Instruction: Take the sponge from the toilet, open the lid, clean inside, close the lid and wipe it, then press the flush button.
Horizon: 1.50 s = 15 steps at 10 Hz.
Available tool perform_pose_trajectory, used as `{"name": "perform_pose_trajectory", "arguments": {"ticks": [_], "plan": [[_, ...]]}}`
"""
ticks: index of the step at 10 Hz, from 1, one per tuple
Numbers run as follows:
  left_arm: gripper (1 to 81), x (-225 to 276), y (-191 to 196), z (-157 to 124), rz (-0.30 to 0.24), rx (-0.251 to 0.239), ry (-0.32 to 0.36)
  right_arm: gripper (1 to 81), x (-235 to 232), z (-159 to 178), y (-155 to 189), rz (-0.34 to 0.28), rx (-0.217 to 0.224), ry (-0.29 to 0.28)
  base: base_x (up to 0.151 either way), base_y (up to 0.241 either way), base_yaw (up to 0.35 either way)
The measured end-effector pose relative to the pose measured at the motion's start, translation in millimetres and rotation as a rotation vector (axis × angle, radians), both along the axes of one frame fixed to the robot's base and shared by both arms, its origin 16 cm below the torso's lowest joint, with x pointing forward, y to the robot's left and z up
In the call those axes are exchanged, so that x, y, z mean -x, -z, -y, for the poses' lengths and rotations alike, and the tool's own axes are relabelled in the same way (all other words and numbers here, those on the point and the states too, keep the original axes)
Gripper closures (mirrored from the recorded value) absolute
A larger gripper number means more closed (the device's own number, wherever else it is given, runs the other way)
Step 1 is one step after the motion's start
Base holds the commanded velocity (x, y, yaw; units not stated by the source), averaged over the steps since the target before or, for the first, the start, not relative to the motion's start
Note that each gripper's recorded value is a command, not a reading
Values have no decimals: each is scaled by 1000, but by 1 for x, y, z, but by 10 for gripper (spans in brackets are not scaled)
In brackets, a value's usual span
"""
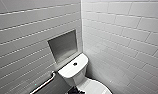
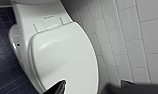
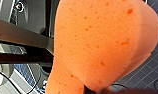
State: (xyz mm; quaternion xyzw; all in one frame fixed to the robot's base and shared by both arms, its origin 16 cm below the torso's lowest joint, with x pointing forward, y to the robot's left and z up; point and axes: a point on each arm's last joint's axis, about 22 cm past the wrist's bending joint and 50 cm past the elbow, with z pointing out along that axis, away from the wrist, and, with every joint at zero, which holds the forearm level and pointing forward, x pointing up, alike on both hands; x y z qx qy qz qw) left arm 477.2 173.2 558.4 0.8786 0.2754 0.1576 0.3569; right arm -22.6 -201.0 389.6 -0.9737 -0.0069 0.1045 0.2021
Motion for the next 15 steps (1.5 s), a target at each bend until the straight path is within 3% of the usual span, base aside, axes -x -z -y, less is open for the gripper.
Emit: {"name": "perform_pose_trajectory", "arguments": {"ticks": [2, 4, 6, 8, 10, 11, 15], "plan": [[10, 72, 37, -39, -58, -80, 50, 811, 1, 1, 1, 0, 6, -2, 0, 0, 0], [10, 138, 58, -38, -85, -114, 135, 811, 0, 8, 5, 6, 32, -11, 0, 0, 0], [10, 215, 84, -61, -135, -179, 220, 811, 2, 8, 5, 10, 42, 1, 0, 0, 0], [10, 287, 103, -51, -180, -201, 356, 811, 8, 11, 2, 22, 57, 59, 0, 0, 0], [10, 323, 111, -39, -162, -216, 487, 811, 17, 17, -1, 30, 77, 110, 0, 0, 0], [10, 342, 118, -48, -170, -244, 524, 811, 19, 19, -1, 31, 82, 117, 0, 0, 0], [10, 399, 154, -83, -265, -373, 566, 811, 18, 9, -2, 35, 70, 122, 0, 0, 0]]}}
